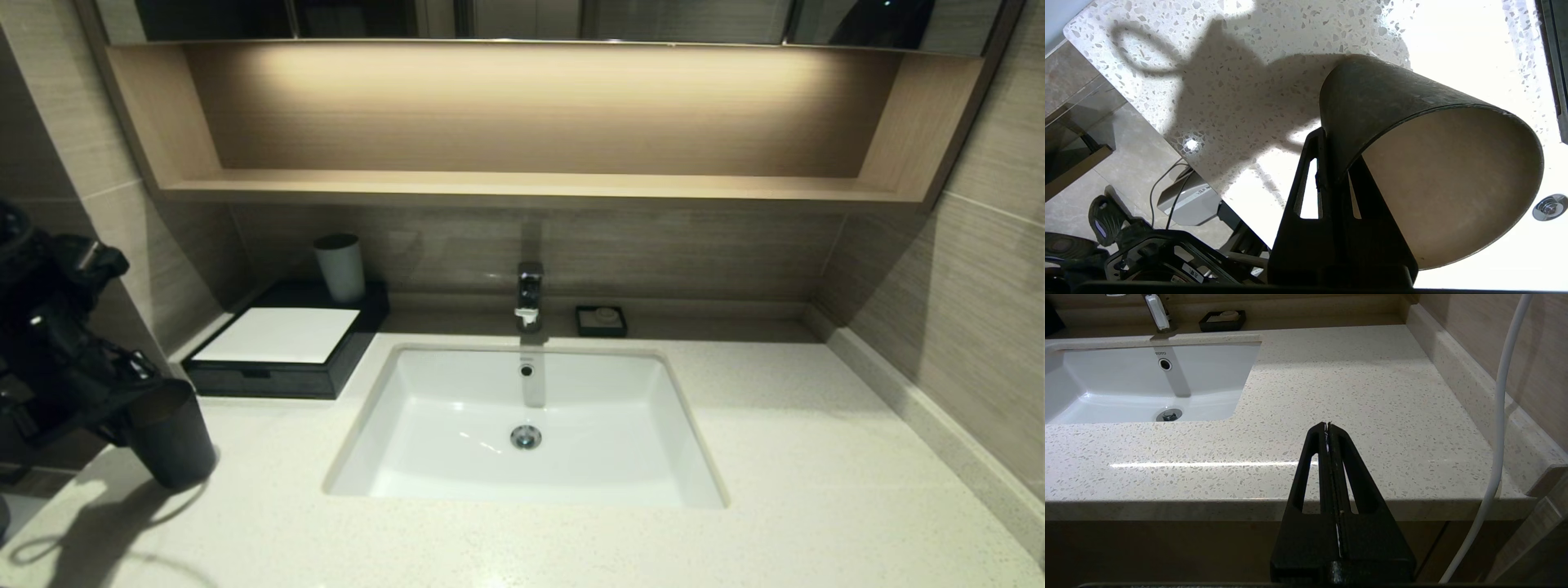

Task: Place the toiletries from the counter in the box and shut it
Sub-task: Place the cup on the table

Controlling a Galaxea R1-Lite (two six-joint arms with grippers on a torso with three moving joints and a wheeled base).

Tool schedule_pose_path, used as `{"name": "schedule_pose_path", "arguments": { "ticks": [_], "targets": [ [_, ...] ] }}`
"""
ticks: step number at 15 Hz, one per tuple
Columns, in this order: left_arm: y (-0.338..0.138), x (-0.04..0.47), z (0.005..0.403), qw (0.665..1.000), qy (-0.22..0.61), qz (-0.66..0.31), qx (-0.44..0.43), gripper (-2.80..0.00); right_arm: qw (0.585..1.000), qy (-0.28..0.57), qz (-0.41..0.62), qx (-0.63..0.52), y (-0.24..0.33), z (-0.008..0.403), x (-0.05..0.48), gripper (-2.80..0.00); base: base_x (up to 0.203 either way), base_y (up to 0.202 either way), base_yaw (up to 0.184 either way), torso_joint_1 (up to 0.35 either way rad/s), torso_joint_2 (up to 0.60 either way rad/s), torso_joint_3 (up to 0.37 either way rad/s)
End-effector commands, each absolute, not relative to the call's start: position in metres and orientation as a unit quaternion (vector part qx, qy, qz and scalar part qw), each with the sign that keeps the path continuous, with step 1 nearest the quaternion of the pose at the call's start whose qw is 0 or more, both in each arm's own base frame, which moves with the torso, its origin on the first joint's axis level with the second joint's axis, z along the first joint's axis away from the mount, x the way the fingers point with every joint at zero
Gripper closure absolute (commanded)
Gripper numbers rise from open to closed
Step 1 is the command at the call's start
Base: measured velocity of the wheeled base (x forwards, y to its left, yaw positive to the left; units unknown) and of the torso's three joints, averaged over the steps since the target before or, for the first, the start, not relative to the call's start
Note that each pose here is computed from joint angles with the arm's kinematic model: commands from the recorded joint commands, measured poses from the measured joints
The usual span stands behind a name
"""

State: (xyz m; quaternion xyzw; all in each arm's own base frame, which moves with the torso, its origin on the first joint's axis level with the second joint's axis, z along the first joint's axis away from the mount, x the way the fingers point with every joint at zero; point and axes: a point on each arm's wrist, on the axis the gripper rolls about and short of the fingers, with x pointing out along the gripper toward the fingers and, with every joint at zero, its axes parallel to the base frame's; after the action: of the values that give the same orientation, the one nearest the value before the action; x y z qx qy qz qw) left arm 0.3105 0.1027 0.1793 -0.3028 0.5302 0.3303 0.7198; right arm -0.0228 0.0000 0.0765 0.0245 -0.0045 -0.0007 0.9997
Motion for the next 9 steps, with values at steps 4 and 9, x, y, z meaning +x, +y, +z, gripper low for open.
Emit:
{"name": "schedule_pose_path", "arguments": {
  "ticks": [4,9],
  "targets": [
    [0.1038,0.3103,0.1778,0.716,0.532,0.333,-0.305,0.0,1.0,-0.005,-0.001,0.025,0.0,0.0769,-0.0228,0.0,0.0,0.0,0.0,0.0,0.0,0.0],
    [0.1046,0.3129,0.1728,0.711,0.538,0.334,-0.306,0.0,1.0,-0.004,-0.001,0.025,0.0,0.0765,-0.0227,0.0,0.0,0.0,0.0,0.0,0.0,0.0]
  ]
}}
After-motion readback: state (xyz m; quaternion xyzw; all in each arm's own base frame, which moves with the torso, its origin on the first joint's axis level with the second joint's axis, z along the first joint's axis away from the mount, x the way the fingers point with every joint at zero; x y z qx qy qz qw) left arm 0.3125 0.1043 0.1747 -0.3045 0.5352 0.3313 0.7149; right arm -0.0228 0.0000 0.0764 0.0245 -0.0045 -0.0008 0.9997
